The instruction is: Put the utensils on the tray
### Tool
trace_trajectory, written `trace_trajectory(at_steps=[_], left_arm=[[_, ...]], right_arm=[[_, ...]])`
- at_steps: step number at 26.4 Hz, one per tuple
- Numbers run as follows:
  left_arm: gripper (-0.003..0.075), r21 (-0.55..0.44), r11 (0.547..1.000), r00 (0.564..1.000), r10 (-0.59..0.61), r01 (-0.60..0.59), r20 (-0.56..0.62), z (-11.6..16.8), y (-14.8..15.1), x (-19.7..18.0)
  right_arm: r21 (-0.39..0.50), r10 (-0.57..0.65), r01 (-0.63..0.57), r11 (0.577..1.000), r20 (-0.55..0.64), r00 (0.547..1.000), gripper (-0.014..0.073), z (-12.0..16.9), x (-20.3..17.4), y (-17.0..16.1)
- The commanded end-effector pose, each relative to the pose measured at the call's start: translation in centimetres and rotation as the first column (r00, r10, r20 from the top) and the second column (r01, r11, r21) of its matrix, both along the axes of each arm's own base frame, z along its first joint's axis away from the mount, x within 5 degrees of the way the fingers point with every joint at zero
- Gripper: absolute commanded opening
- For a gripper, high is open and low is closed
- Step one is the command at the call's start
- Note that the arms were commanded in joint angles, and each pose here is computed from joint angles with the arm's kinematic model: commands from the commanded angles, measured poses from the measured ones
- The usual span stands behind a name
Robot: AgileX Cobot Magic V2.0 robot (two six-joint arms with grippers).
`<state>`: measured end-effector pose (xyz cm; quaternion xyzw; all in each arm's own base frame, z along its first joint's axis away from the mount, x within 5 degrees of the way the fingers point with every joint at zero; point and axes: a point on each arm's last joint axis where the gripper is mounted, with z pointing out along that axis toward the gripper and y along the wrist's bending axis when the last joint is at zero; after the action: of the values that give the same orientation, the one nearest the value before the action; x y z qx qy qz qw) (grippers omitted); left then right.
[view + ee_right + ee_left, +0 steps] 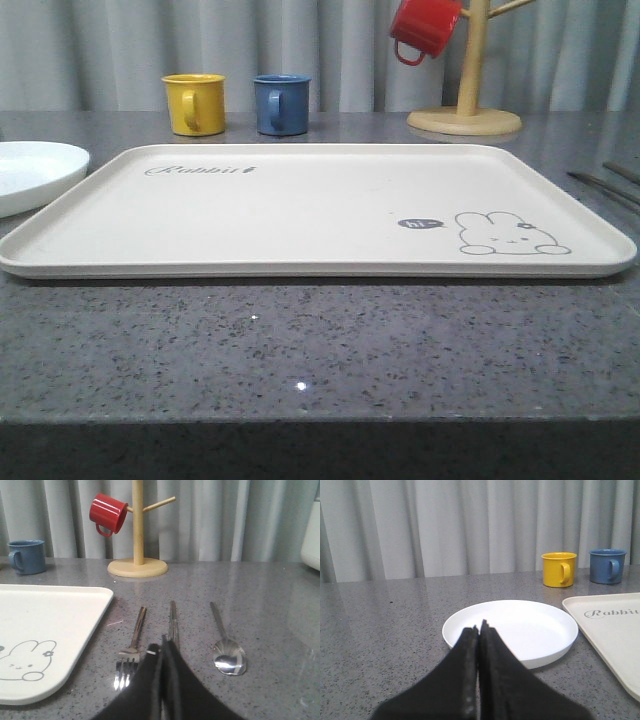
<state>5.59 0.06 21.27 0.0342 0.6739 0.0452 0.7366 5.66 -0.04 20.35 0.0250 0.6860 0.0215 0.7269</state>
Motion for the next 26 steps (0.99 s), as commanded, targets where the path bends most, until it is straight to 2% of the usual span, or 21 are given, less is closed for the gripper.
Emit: trace_trajectory(at_steps=[1,17,22,26], left_arm=[[-0.0018,-0.005,1.000,0.995,-0.013,0.014,0.103,0.8,-0.1,-0.3],[-0.0018,-0.004,1.000,0.991,-0.015,0.016,0.131,1.0,-0.1,-0.4],[-0.0018,-0.016,0.999,0.929,-0.023,0.031,0.370,4.5,-0.2,-1.4],[-0.0018,-0.017,1.000,0.941,-0.015,0.022,0.337,8.6,-0.1,-2.3]], right_arm=[[-0.014,-0.002,0.003,1.000,0.109,0.994,-0.0070,1.2,-0.3,0.0],[-0.022,0.000,0.003,1.000,0.134,0.991,-0.0070,1.5,-0.3,0.0],[-0.030,-0.003,0.008,1.000,0.165,0.986,-0.0070,4.1,-1.0,0.0],[-0.076,-0.016,0.033,0.997,0.216,0.976,-0.0070,8.6,-2.3,-0.1]])
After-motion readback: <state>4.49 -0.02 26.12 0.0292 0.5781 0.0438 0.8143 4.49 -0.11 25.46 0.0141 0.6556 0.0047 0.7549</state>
